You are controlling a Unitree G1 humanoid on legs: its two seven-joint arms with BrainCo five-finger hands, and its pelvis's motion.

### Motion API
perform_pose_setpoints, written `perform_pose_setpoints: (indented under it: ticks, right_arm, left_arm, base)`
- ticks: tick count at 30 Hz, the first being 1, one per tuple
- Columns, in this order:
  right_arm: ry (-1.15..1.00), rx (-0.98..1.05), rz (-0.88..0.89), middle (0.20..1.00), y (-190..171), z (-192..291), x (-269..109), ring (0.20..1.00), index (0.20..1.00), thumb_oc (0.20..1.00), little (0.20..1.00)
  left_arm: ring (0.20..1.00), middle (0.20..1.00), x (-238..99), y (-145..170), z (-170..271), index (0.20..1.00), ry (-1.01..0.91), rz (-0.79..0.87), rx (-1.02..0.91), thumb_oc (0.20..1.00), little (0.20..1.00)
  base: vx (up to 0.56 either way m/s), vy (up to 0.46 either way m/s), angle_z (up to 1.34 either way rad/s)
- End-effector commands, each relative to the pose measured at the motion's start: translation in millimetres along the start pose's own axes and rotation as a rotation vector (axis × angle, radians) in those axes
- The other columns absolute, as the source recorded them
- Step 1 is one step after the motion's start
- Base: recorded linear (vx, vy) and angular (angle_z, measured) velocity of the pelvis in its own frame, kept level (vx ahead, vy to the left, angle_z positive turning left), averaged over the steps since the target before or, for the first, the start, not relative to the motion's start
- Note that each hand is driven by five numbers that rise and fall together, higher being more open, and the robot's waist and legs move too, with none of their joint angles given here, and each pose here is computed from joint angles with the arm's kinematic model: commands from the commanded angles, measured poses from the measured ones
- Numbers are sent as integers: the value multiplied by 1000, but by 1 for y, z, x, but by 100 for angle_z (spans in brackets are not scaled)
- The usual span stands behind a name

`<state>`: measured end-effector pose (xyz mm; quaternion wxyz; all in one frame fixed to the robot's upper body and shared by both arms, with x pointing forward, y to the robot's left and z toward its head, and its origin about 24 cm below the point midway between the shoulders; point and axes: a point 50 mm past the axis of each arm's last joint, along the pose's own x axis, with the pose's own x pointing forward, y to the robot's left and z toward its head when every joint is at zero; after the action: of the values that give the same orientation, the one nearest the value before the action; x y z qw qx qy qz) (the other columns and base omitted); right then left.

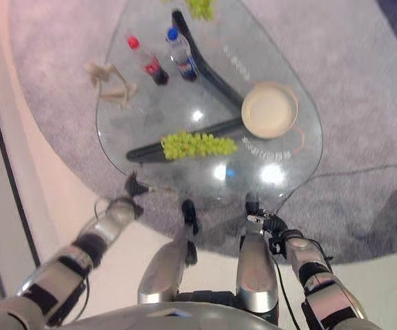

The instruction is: Pick up fruits into the plate

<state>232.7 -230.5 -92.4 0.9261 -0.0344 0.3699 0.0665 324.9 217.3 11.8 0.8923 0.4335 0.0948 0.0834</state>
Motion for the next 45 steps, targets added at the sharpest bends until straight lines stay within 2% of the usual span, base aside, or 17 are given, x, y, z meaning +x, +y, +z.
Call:
perform_pose_setpoints:
  ticks: [1, 3, 7, 14, 27, 38, 45]
  right_arm:
    - [-12, 39, 3, 1000, 2, -9, -3, 1000, 1000, 1000, 1000]
    - [-20, 41, 2, 1000, 1, -6, -3, 1000, 1000, 1000, 1000]
    - [-83, 77, 31, 1000, 8, 7, 1, 1000, 1000, 1000, 1000]
    - [-190, 139, 90, 1000, 24, 35, 7, 1000, 1000, 1000, 1000]
    - [-283, 223, 133, 1000, 36, 58, 10, 1000, 1000, 1000, 1000]
    - [-363, 292, 195, 1000, 46, 67, 6, 1000, 1000, 1000, 1000]
    - [-396, 346, 207, 1000, 44, 69, 3, 1000, 1000, 1000, 1000]
  left_arm:
    - [1000, 1000, 12, 41, -1, 1000, -22, 171, 147, 1000, 1000]
    - [1000, 1000, 19, 57, 10, 1000, -51, 224, 181, 1000, 1000]
    - [1000, 1000, 41, 109, 49, 1000, -115, 356, 329, 1000, 1000]
    - [1000, 1000, 56, 148, 90, 1000, -142, 493, 491, 1000, 1000]
    - [1000, 1000, 67, 154, 119, 1000, -95, 481, 683, 1000, 1000]
    - [1000, 1000, 69, 168, 122, 1000, 16, 523, 757, 1000, 1000]
    - [1000, 1000, 70, 172, 120, 1000, 47, 495, 813, 1000, 1000]
  base:
    - [-63, -1, -14]
    - [-47, -27, -8]
    - [-66, -101, -4]
    - [-65, -87, -5]
    - [-25, -46, -5]
    - [4, -29, -2]
    - [1, -42, 0]
